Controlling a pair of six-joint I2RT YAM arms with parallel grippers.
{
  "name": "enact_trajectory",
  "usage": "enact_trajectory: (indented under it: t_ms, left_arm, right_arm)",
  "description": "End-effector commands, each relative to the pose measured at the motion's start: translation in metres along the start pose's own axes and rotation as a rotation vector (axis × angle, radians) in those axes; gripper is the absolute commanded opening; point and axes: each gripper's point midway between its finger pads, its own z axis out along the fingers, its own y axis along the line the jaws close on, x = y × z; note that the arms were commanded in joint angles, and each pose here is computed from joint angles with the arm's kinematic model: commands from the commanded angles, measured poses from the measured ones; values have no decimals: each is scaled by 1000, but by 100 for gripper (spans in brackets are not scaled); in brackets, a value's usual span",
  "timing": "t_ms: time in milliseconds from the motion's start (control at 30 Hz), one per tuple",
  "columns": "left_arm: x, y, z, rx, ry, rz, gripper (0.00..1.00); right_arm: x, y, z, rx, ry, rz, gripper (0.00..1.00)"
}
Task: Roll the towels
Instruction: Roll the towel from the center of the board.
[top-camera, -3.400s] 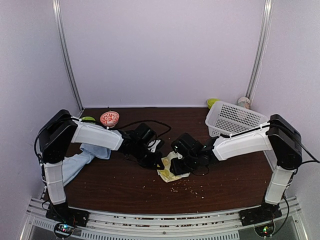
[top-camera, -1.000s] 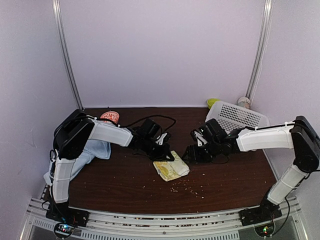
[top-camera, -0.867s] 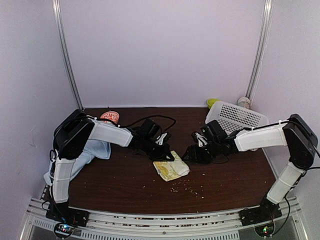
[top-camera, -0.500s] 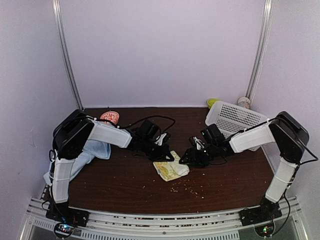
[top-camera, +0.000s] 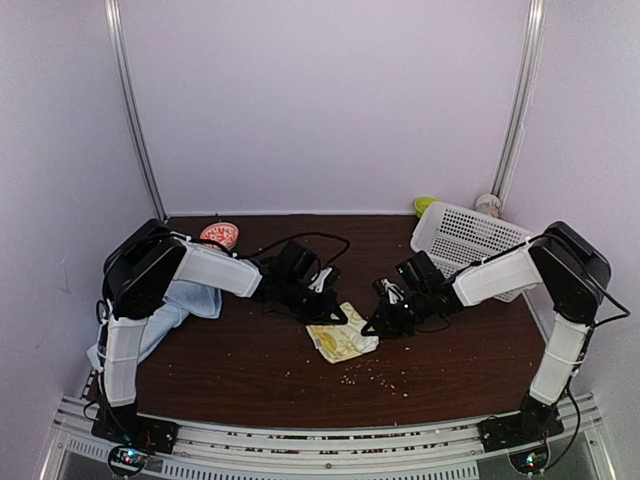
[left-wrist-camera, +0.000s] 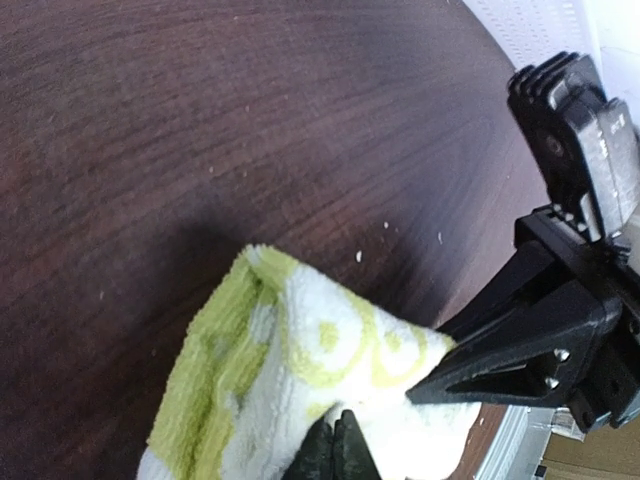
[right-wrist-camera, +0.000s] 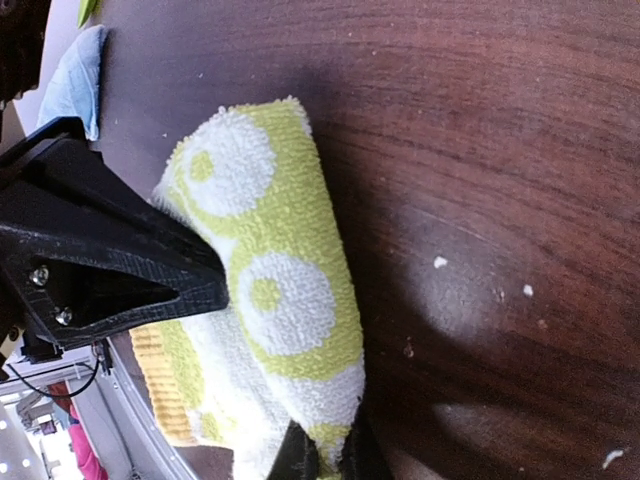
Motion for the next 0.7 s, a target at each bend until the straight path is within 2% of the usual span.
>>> enact_trajectory:
  t_ms: [0,200,667]
  left_arm:
    - [12,14,-17,-82,13,-31,0]
    - [13,4,-35,-91,-21,-13,4]
    - [20,9,-22,-92,-6,-27,1]
  right_arm:
    - [1,-22,-22,224,-15,-61,0]
    - [-5,-29,-47,507,-37,-229,0]
    - [-11,-1,-49,761,-149,-404,0]
